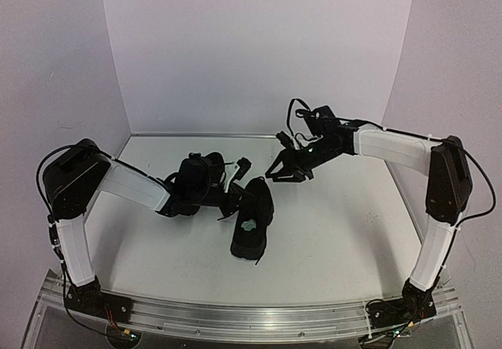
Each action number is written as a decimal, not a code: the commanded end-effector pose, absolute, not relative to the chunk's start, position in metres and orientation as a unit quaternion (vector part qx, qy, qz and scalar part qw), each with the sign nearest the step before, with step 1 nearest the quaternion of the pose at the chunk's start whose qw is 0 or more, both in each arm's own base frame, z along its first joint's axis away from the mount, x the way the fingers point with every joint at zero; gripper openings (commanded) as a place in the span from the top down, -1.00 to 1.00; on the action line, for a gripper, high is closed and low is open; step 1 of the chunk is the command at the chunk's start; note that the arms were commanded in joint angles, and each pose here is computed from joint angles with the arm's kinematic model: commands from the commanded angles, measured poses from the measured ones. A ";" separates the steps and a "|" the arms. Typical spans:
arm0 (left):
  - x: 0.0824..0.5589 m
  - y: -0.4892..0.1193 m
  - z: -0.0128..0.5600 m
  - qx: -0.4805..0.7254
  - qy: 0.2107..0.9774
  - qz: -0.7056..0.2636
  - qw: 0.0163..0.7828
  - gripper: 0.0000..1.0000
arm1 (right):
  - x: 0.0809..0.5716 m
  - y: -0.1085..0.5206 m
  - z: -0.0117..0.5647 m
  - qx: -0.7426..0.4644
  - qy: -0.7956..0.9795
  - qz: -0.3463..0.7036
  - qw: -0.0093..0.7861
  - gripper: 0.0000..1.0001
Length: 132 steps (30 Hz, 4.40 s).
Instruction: Tie the shoes
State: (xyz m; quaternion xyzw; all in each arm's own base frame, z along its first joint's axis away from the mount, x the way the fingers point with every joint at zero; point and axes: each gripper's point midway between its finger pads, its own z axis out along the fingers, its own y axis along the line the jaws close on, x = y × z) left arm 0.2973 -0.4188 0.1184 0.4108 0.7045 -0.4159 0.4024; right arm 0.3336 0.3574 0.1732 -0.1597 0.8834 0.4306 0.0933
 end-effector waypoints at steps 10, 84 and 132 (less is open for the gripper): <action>0.294 -0.423 0.120 0.449 0.681 -0.412 0.406 1.00 | 0.324 0.366 0.136 -0.131 0.894 0.425 0.061 0.49; 0.286 -0.420 0.112 0.513 0.661 -0.373 0.400 1.00 | 0.322 0.401 0.128 -0.098 0.885 0.453 0.046 0.57; 0.287 -0.422 0.113 0.509 0.661 -0.375 0.405 1.00 | 0.328 0.385 0.120 -0.069 0.896 0.436 0.048 0.59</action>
